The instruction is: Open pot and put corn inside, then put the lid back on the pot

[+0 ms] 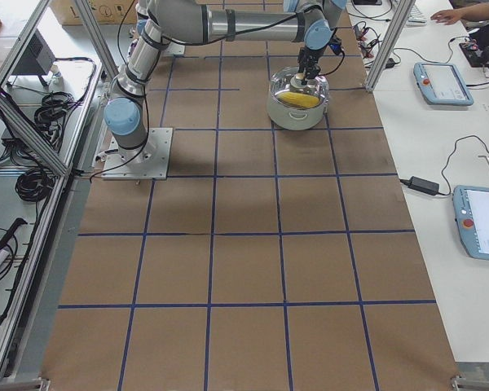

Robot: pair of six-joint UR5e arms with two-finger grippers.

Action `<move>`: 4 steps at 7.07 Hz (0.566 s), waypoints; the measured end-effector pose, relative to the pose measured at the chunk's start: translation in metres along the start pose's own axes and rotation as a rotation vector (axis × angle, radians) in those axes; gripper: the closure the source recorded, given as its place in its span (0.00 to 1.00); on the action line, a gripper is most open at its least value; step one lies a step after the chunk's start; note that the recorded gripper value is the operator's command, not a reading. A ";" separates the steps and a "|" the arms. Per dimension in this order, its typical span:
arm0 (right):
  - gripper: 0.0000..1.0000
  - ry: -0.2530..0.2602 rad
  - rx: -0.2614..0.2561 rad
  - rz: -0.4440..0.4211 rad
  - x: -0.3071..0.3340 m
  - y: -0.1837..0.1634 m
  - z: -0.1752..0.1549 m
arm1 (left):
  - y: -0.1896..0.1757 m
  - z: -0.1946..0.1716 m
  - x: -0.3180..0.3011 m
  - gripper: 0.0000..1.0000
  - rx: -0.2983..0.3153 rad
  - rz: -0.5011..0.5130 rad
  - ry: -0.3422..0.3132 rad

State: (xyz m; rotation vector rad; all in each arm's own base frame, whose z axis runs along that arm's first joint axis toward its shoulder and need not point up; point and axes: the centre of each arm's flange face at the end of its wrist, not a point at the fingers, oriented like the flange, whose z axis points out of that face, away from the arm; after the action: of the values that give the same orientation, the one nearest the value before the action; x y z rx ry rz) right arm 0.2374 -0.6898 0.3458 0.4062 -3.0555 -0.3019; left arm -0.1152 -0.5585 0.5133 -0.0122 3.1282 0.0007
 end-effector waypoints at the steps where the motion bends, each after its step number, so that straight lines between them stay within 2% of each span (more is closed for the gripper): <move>1: 0.80 0.003 -0.001 0.001 0.000 0.000 -0.001 | -0.002 0.001 0.000 0.00 0.008 0.000 0.001; 3: 0.80 0.007 -0.002 0.002 0.001 0.001 -0.004 | -0.004 0.003 0.001 0.00 0.010 0.000 0.002; 4: 0.73 0.008 -0.003 0.002 0.001 0.002 -0.005 | -0.004 0.003 0.001 0.00 0.011 0.000 0.002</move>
State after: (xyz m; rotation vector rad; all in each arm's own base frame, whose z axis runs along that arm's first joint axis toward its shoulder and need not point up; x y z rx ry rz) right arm 0.2362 -0.6895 0.3509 0.4030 -3.0475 -0.3039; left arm -0.1161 -0.5628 0.5104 -0.0120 3.1306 -0.0169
